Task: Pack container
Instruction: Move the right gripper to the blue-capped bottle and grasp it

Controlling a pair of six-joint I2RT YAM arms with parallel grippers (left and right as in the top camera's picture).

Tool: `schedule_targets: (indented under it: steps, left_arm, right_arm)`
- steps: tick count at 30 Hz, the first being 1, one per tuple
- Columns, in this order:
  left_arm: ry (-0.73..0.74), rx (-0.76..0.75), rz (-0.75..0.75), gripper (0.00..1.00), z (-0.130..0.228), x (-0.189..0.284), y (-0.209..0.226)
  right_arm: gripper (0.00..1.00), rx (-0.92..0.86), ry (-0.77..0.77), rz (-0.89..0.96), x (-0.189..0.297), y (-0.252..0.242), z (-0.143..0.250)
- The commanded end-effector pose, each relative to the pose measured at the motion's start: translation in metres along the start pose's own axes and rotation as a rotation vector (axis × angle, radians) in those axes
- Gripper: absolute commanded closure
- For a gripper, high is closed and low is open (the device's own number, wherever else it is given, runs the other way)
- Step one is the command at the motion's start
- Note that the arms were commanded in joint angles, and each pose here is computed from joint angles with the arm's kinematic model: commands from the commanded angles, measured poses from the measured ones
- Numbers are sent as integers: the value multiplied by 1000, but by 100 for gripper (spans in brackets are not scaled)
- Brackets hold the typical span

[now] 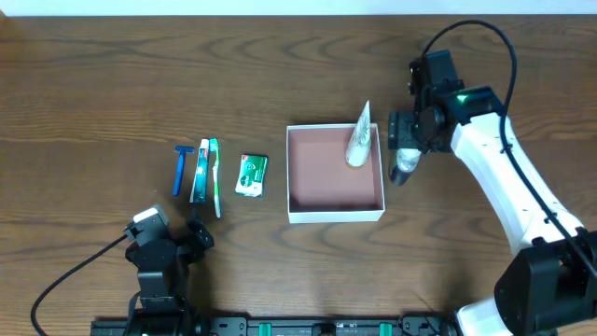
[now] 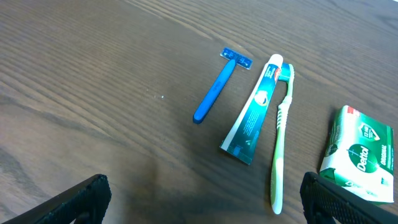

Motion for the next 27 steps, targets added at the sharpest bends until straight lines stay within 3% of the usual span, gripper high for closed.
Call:
schedule_targets:
  steps: [1,10,15,27]
  left_arm:
    - [7,2,-14,2,5,-3,4]
    - [7,2,-14,2,5,-3,4]
    - [7,2,-14,2,5,-3,4]
    - [7,2,-14,2,5,-3,4]
  right_arm:
    - [24,3,10,0,-9,0,8]
    - [46,-12,11,1,-21,0,14]
    - [50,-15,-36,16,-8,-3,8]
    - [64,13,-304,12,113,-9,5]
Point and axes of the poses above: each gripper's point midway between its finger pads, its own x axis back along the fingers, its own y axis along the line the jaws close on, z = x × y, the point moved 5 cm from there along x, back along the fingers, and after that the axes turned 14 degrees about x, right-handed, at the moved point
